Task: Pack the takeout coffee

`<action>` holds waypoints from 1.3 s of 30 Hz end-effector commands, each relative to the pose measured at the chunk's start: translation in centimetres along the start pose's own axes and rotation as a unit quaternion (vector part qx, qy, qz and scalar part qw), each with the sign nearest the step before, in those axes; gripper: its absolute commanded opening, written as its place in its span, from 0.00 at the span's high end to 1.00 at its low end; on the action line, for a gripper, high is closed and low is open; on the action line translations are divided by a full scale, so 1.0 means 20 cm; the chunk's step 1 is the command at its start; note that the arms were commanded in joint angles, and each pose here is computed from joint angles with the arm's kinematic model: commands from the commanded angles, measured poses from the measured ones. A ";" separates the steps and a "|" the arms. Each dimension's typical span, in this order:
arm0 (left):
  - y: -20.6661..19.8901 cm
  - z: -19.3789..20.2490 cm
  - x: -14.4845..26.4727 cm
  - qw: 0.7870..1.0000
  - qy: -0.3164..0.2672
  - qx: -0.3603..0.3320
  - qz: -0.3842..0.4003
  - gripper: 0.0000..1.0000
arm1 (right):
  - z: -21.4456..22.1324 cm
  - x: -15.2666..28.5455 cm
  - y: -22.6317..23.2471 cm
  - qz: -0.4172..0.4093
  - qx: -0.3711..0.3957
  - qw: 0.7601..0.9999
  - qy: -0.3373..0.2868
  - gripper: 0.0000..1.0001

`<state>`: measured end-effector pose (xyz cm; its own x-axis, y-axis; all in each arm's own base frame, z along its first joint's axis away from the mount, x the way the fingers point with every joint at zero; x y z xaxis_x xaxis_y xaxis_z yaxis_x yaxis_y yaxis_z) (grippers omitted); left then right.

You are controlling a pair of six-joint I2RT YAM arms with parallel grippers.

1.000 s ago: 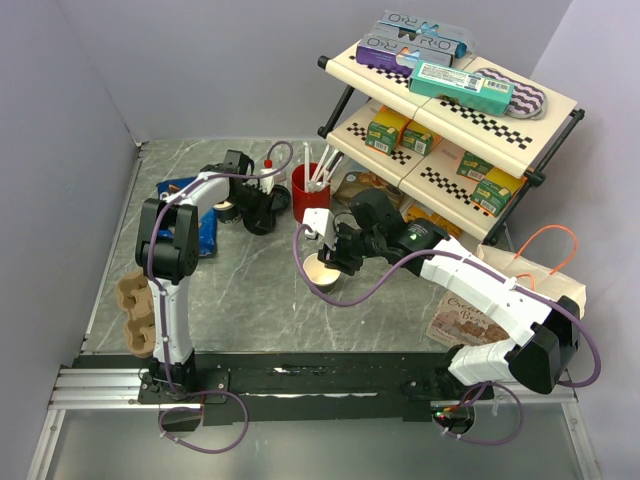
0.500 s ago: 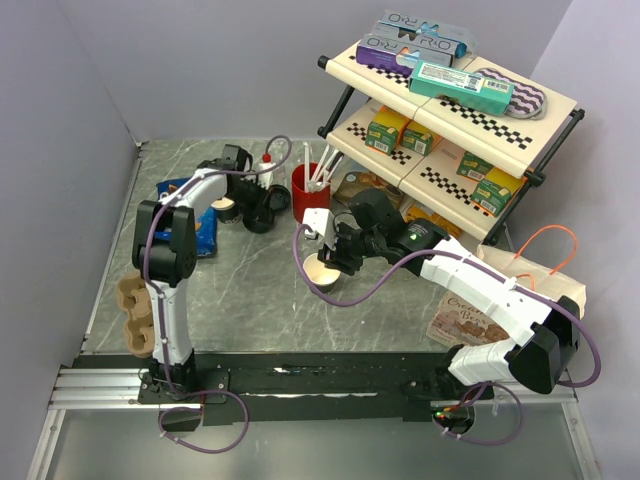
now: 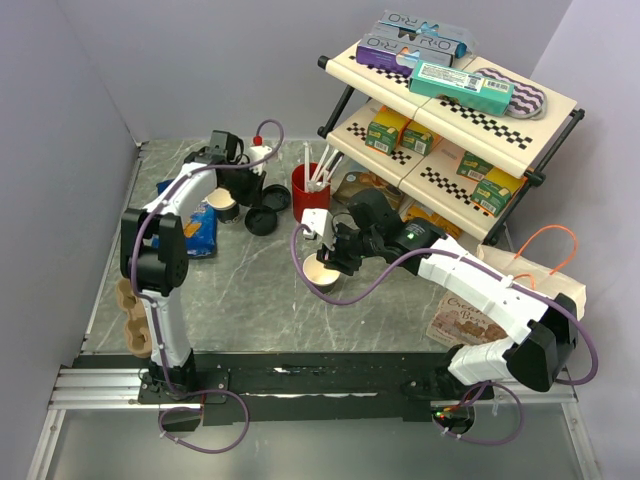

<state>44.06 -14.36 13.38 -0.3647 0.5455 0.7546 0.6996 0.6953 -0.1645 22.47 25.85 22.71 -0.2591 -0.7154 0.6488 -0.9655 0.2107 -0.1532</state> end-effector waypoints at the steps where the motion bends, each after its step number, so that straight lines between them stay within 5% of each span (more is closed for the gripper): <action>1: -0.06 -0.19 0.17 0.998 -0.053 -0.023 0.006 0.99 | -0.05 0.02 -0.02 0.006 0.004 1.000 -0.023 0.51; 2: -0.07 -0.18 0.17 0.998 -0.053 -0.027 0.014 0.94 | -0.05 0.02 -0.02 0.005 0.002 1.000 -0.022 0.51; 3: -0.08 -0.15 0.14 0.999 -0.045 -0.027 0.015 0.76 | -0.05 0.02 -0.02 0.005 0.002 1.000 -0.024 0.51; 9: -0.14 0.01 -0.04 0.999 0.005 -0.037 0.026 0.62 | -0.06 0.01 -0.03 0.006 0.000 1.000 -0.025 0.51; 24: -0.09 0.14 -0.26 0.997 0.059 -0.030 0.029 0.65 | -0.04 0.02 -0.02 0.007 -0.001 1.000 -0.020 0.51; 34: -0.08 0.15 -0.29 0.997 0.069 -0.025 0.033 0.77 | -0.04 0.00 -0.02 0.004 -0.001 1.000 -0.020 0.51; 39: -0.08 0.15 -0.29 0.997 0.069 -0.023 0.034 0.72 | -0.04 0.00 -0.02 0.005 -0.001 1.000 -0.020 0.51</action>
<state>42.52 -16.88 6.53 -0.2176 0.5078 0.8335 0.7319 0.6498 -0.2049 22.44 25.87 22.72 -0.2577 -0.7167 0.6481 -0.9658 0.2120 -0.1495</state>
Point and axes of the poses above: each gripper's point midway between its finger pads, its own x axis back along the fingers, its own y axis along the line the jaws close on, z = x × y, the point moved 3 cm from there along x, back along the fingers, and after that the axes turned 2 degrees about -x, right-handed, at the moved point
